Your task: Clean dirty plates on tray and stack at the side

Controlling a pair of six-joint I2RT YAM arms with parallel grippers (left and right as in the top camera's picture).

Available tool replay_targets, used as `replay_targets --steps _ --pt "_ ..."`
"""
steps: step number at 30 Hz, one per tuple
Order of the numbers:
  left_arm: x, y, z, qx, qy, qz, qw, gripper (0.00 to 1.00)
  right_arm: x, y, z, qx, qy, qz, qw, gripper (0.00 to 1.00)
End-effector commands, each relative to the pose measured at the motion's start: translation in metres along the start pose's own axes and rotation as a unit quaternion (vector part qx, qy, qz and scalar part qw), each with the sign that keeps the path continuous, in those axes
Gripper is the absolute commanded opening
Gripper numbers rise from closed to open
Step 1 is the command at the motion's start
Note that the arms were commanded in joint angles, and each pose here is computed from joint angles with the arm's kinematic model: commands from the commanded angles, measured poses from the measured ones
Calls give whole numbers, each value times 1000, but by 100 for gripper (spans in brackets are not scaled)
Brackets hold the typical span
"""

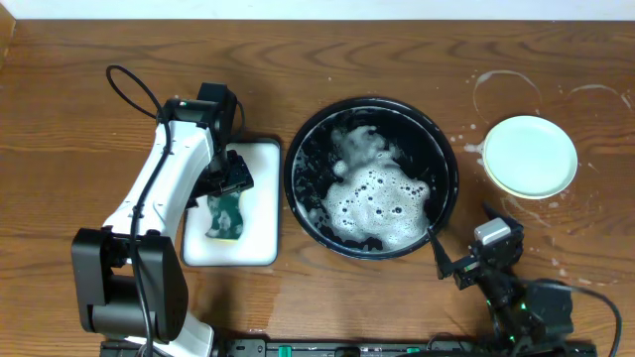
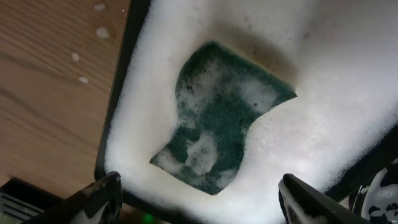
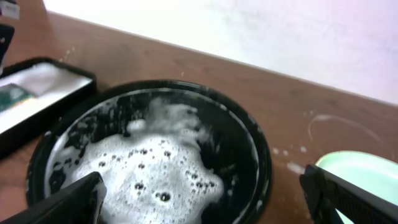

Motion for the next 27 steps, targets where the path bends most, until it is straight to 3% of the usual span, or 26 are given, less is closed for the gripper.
replay_targets --steps 1,8,27 --pt "1 4 -1 1 -4 -9 1000 81 -6 0 8 13 -22 0 1000 99" --pt "1 4 -1 1 -4 -9 1000 81 -17 -2 13 29 -79 4 996 99" --pt "1 4 -1 1 -4 -9 1000 81 -17 -2 16 26 -70 3 997 99"
Point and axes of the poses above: each gripper's point midway between its finger pads, its own x axis back along the fingers, its own y axis along the line the jaws close on, z = x × y, the point moved 6 cm from there along x, back along the fingers, and after that the axes turned 5 degrees about -x, right-handed, at the moved point
